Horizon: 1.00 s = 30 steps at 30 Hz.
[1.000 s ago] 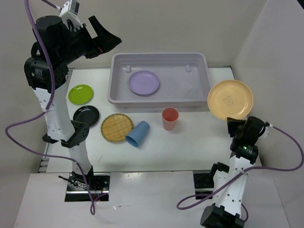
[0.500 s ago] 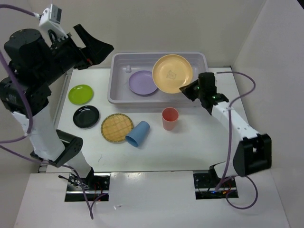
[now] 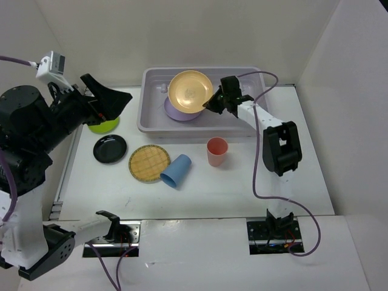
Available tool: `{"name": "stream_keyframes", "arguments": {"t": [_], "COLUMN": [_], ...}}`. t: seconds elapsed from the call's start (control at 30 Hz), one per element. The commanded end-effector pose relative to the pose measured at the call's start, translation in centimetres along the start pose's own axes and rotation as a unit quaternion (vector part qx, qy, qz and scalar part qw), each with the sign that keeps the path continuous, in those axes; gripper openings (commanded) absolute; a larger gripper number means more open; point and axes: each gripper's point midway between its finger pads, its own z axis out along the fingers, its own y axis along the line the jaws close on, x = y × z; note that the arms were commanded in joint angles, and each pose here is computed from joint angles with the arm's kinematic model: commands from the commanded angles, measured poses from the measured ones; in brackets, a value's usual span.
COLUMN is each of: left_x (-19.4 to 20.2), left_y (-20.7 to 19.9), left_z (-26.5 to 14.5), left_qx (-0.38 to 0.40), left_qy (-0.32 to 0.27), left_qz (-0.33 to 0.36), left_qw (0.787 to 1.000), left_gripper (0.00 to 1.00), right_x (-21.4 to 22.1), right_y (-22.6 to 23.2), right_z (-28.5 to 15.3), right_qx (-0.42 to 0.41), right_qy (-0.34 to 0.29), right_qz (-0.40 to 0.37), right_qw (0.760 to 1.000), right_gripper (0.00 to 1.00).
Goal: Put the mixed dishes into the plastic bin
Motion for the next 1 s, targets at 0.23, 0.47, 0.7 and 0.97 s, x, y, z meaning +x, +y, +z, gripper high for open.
{"name": "stream_keyframes", "arguments": {"t": [0.23, 0.47, 0.7, 0.97], "left_x": [-0.2, 0.7, 1.4, 7.0], "left_y": [-1.0, -0.8, -0.2, 4.7], "left_z": [1.9, 2.1, 2.5, 4.0], "left_qx": [0.039, 0.04, 0.029, -0.04], "left_qy": [-0.012, 0.003, 0.013, 0.063], "left_qz": [0.001, -0.001, -0.003, -0.015], "left_qw": [0.999, 0.999, 1.0, 0.997], "left_gripper": [0.99, 0.99, 0.99, 0.99], "right_x": [1.0, 1.2, 1.7, 1.4], "right_y": [-0.5, -1.3, -2.1, -1.6], "right_z": [5.8, 8.3, 9.9, 9.5], "right_qx": [0.014, 0.024, 0.034, 0.029], "right_qy": [0.048, 0.062, 0.077, 0.074], "right_qz": [-0.045, -0.051, -0.057, -0.067], "right_qw": [0.998, 0.996, 0.995, 0.995], "right_gripper": [0.0, 0.0, 0.07, 0.48]}}
